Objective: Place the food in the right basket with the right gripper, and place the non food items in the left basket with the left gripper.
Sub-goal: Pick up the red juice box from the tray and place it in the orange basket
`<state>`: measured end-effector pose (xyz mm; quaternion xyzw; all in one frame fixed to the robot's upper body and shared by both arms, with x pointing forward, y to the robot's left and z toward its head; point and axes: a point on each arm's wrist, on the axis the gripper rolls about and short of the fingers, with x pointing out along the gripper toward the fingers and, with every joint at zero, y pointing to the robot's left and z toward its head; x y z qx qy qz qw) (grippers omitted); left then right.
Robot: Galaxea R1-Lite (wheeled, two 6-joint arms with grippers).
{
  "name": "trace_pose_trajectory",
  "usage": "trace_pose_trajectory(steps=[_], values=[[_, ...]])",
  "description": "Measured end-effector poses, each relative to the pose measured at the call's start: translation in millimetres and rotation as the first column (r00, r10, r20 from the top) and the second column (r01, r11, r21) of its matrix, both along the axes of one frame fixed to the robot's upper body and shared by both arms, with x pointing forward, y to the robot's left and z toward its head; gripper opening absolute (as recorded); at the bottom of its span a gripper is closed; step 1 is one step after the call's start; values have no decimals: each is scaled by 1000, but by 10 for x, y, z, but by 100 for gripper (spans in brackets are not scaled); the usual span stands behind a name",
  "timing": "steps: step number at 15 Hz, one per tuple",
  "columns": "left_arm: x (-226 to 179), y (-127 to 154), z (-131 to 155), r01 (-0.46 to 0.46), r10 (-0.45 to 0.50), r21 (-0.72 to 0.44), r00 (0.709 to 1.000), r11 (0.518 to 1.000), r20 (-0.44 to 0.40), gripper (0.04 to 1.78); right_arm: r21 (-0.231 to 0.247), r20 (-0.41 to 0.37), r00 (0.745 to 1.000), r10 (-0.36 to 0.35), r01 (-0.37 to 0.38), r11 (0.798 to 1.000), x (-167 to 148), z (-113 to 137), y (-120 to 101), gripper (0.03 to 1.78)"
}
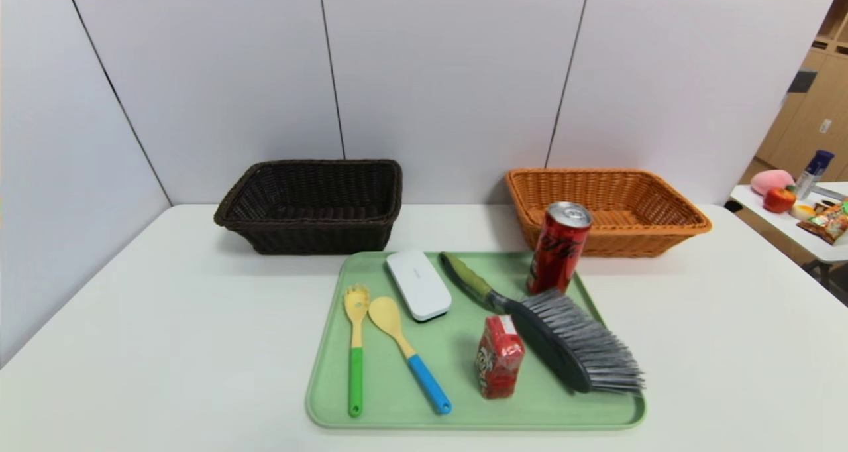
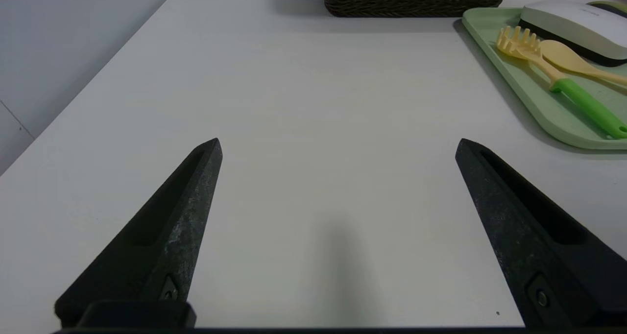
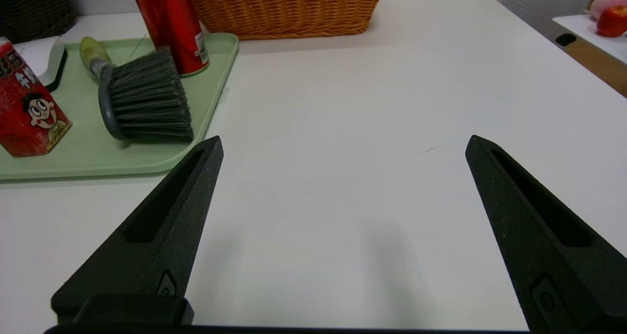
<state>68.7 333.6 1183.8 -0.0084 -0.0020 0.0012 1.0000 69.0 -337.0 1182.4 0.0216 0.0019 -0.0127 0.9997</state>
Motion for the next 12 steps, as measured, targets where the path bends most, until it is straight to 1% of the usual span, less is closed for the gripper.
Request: trace_pose_trajectory(steps=[2,3,4,6,8,10,12], values=[[-38,-4,130,16,-17,15,1000,1000,16,169,-23,-6,1000,13,-13,1000,-24,70,3,171],[-70,-6,250,27,-28,24,999,999,16,169,-26,-8,1000,26,-26,999,-50,180,6,171],[-103,-9,419,40,-41,30,999,999,7,169,-19,-19,999,42,-43,999,-71,322,10,171],[-121,-17,755,77,-76,34,996,996,-47,169,17,-47,996,73,-73,997,-68,761,17,171],[-20,-24,1056,110,-105,24,985,994,-140,169,81,-83,992,97,-90,993,67,1323,22,171],[175,-27,1317,123,-119,4,966,992,-231,169,133,-120,986,118,-102,986,370,1862,26,171],[407,-28,1546,124,-125,-23,932,992,-339,169,166,-175,972,157,-128,978,777,2219,57,171]])
